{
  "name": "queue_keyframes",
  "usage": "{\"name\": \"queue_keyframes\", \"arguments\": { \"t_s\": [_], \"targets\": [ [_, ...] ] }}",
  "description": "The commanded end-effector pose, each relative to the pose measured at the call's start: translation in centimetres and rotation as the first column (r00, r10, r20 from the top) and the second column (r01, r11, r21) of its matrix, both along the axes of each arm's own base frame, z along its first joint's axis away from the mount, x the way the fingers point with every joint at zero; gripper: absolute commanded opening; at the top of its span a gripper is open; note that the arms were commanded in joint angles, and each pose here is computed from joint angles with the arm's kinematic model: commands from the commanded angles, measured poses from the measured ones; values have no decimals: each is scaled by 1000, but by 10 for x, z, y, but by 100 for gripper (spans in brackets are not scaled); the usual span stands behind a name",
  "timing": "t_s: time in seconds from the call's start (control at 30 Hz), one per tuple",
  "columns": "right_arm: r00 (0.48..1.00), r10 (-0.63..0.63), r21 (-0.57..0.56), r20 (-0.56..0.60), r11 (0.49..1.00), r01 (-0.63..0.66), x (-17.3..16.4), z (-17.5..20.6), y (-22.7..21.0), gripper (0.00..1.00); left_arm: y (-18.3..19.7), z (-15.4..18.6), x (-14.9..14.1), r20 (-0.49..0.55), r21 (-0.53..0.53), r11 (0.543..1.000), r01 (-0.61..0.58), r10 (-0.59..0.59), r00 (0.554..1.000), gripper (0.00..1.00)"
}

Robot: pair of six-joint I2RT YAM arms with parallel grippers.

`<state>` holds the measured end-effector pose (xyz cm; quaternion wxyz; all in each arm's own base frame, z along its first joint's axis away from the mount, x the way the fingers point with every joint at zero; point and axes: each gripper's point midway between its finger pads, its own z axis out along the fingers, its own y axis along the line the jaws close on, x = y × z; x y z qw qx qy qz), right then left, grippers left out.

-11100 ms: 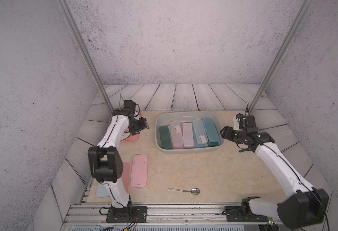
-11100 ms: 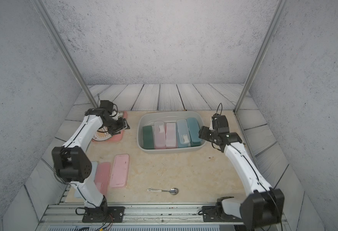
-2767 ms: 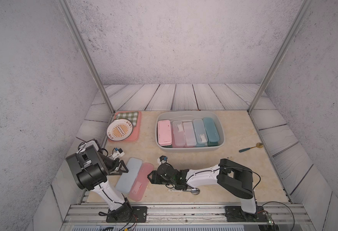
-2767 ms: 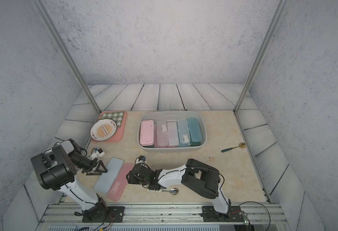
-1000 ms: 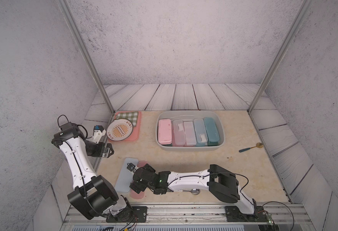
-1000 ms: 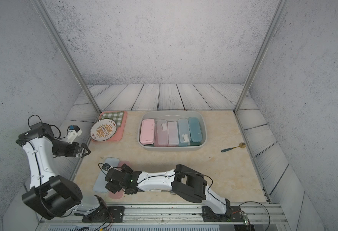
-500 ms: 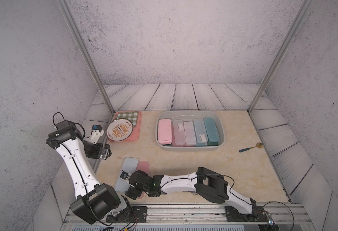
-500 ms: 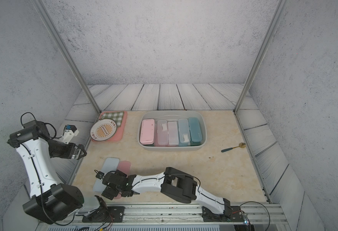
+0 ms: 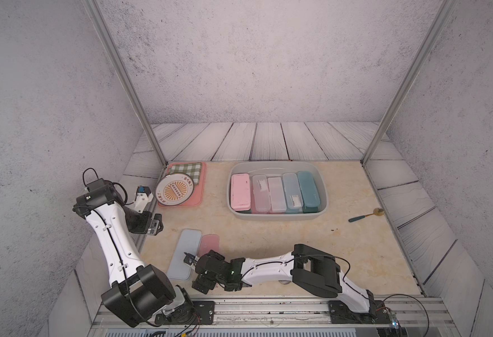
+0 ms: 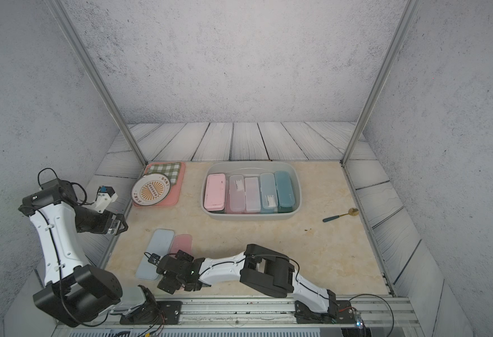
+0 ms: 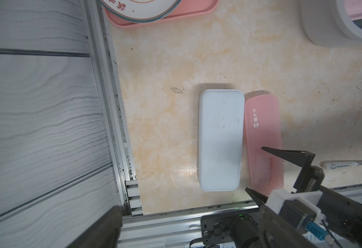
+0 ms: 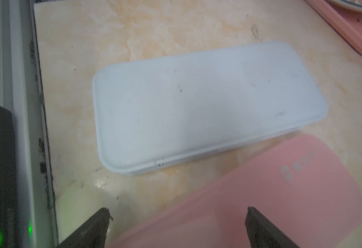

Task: Put the pencil case into the storage box
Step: Adjust the pencil case at the center of the board.

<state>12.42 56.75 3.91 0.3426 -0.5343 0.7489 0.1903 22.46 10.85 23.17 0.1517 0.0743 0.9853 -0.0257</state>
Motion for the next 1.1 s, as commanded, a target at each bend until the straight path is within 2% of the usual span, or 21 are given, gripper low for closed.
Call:
{"name": "queue_keyframes", "arguments": {
  "t_s": [0.0, 0.17, 0.33, 0.47, 0.53, 0.6, 0.7, 0.87, 1.07],
  "targets": [
    [996, -84, -248, 5, 965, 83, 9, -46, -70, 99, 1, -5, 0, -7, 12, 1000, 5, -5, 1000, 100],
    [989, -143, -283, 35, 948, 147, 17, -34, -107, 99, -3, -16, -4, -18, 9, 1000, 9, -9, 1000, 100],
    [963, -270, -230, -11, 938, 261, 19, 1, -133, 99, -22, -17, -4, 8, -45, 999, 20, -20, 1000, 100],
    [883, -444, -175, -152, 891, 418, 15, 40, -136, 96, -43, -9, -2, 54, -64, 997, 43, -39, 998, 99],
    [832, -515, -208, -208, 854, 477, 12, 45, -136, 91, -49, 1, 0, 91, -62, 997, 53, -47, 995, 99],
    [805, -552, -256, -216, 828, 499, 10, 41, -133, 90, -52, 12, 3, 116, -64, 997, 41, -33, 993, 99],
    [807, -571, -286, -152, 807, 517, 16, 33, -123, 90, -54, 27, 9, 150, -101, 995, -24, 39, 988, 98],
    [841, -538, -329, -54, 805, 494, 30, 27, -103, 98, -62, 44, 17, 219, -180, 980, -88, 128, 967, 98],
    [830, -554, -380, -65, 783, 493, 40, 9, -98, 99, -66, 44, 16, 216, -201, 976, -88, 131, 967, 98]
  ]
}}
